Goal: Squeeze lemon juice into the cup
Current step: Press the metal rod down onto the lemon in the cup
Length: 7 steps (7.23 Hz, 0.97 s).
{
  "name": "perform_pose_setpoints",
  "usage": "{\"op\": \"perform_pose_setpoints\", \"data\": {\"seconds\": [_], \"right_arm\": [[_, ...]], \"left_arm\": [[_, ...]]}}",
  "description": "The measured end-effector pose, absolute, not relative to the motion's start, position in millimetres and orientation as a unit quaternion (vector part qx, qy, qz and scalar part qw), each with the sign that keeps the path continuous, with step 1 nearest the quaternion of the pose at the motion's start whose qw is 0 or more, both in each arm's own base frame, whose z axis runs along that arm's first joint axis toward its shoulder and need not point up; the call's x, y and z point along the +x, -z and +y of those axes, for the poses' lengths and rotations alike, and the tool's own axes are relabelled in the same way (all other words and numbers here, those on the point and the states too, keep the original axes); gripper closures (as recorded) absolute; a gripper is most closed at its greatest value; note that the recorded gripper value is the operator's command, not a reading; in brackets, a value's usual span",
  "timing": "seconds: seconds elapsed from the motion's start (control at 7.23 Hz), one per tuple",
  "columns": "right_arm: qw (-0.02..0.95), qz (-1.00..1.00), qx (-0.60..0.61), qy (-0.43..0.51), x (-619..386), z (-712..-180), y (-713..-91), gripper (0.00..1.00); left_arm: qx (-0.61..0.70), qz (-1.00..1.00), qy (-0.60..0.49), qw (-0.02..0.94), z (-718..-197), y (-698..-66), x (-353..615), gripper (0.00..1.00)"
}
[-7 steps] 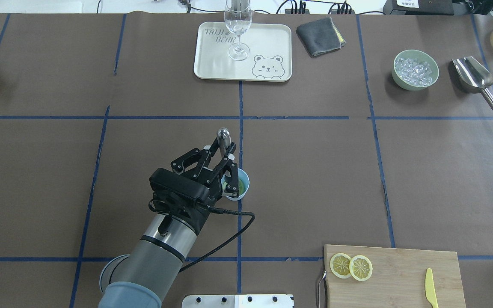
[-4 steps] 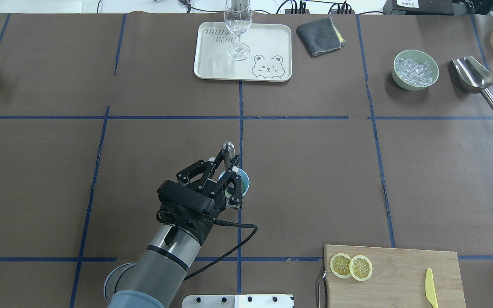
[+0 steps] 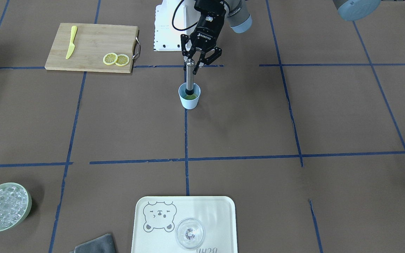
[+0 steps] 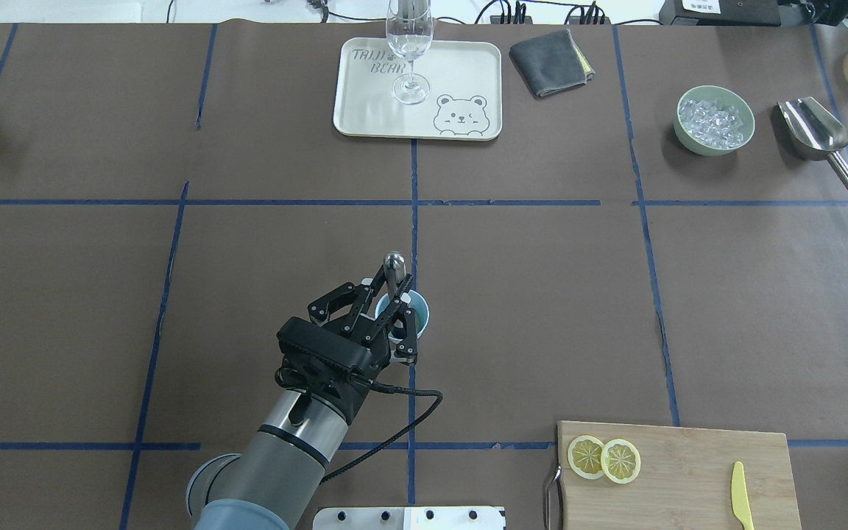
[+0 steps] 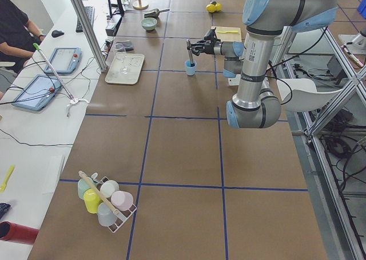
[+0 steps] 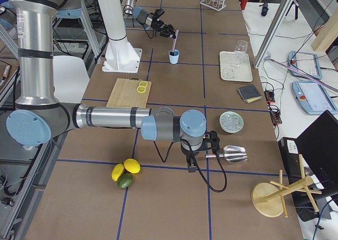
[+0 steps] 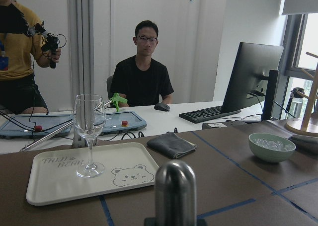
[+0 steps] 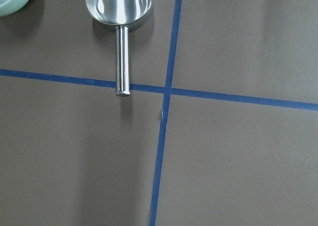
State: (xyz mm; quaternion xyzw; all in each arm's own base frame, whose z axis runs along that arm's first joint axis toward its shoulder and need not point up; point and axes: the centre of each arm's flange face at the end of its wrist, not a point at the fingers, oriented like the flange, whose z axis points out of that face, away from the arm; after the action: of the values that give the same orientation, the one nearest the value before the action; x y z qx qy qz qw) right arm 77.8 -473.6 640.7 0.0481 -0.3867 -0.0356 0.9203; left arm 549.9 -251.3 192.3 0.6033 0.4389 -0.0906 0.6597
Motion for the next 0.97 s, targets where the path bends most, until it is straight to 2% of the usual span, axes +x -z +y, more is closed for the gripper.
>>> {"op": "perform_pose_setpoints", "data": {"seconds": [0.97], "right_arm": [[0.920, -0.387, 0.048, 0.035, 77.9, -473.5, -641.3, 0.00]], "left_arm": [[0.602, 0.443, 0.094, 0.658, -252.3, -189.0, 552.6, 1.00]]}}
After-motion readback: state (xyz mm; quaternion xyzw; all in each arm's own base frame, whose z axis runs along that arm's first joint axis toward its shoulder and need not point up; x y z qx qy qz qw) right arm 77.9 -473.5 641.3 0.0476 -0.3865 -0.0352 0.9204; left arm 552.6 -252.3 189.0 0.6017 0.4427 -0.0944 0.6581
